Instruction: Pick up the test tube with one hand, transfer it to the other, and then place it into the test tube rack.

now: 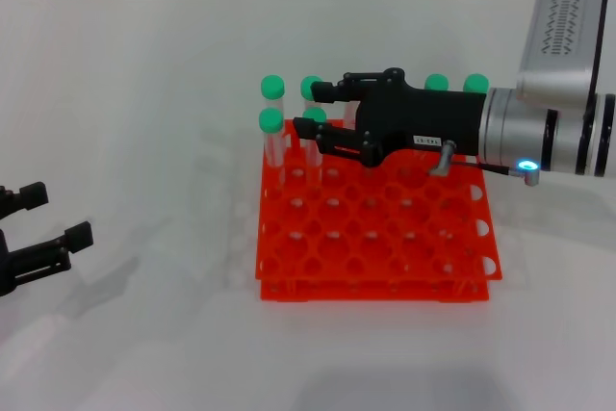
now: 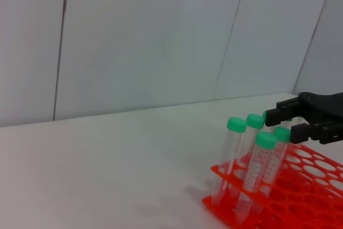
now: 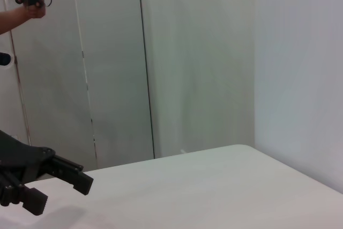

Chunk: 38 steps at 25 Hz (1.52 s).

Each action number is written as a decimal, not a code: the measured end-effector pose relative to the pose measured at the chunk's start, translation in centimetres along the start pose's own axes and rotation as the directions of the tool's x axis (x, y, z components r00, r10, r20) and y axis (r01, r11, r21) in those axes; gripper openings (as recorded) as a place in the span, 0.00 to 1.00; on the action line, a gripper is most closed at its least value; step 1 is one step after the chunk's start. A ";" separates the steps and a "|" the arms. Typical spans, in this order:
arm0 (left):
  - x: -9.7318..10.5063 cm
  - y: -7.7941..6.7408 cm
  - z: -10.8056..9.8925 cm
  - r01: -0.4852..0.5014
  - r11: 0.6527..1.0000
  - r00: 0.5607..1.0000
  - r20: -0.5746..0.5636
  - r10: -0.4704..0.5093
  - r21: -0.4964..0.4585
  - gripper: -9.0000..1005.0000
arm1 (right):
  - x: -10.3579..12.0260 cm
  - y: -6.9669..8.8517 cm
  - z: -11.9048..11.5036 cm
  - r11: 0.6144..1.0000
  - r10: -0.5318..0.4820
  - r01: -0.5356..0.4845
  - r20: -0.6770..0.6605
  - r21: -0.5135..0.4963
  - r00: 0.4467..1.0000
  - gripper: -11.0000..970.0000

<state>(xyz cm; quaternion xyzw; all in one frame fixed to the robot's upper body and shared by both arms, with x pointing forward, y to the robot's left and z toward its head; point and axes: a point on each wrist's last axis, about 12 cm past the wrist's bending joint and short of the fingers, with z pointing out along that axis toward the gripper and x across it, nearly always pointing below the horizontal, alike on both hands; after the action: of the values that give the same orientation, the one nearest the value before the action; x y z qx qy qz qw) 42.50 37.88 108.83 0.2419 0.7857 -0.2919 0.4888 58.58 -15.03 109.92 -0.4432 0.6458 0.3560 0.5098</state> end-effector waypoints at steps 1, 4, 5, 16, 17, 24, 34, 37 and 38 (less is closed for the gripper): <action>0.0 0.0 0.0 0.000 1.000 1.000 0.000 0.000 0.000 0.89 | 0.0 0.0 0.0 1.000 0.000 0.000 0.000 0.000 1.000 0.45; 0.0 0.0 0.0 0.000 1.000 1.000 0.000 0.000 0.000 0.89 | 0.0 0.2 -0.2 1.000 0.001 -0.001 0.011 -0.015 1.000 0.50; 0.0 0.0 0.0 -0.001 1.000 1.000 0.000 0.001 0.000 0.89 | -0.1 0.4 -0.4 1.000 0.000 0.001 0.021 -0.024 1.000 0.50; 0.2 0.0 -0.1 -0.033 0.999 0.999 0.017 0.033 -0.003 0.89 | 0.5 1.1 -5.6 0.998 -0.042 0.045 0.092 -0.039 0.995 0.54; 0.2 0.0 -0.1 -0.035 0.999 0.999 0.017 0.035 0.000 0.89 | 0.6 1.0 -6.1 0.998 -0.041 0.045 0.092 -0.035 0.995 0.55; -0.3 -0.2 0.0 -0.058 0.997 0.998 0.016 0.058 0.046 0.89 | 2.2 0.4 -9.9 1.000 -0.013 0.012 0.065 0.028 0.998 0.77; -1.3 0.2 0.8 -0.084 0.981 0.994 -0.060 0.095 0.172 0.89 | 3.4 0.6 -12.0 1.000 0.008 -0.008 -0.009 -0.008 1.000 0.91; -1.7 0.4 1.2 -0.090 0.977 0.992 -0.074 0.106 0.196 0.89 | 3.6 0.7 -11.9 1.000 0.012 -0.012 -0.030 -0.021 0.999 0.90; -1.8 0.5 1.4 -0.093 0.975 0.991 -0.078 0.111 0.202 0.89 | 3.6 0.7 -11.8 1.000 0.014 -0.015 -0.038 -0.026 0.999 0.90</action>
<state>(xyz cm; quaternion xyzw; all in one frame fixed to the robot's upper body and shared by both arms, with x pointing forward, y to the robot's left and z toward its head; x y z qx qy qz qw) 44.41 37.07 109.89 0.3420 0.7602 -0.3322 0.4414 53.55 -26.30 109.07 -0.4517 0.6538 0.3596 0.4891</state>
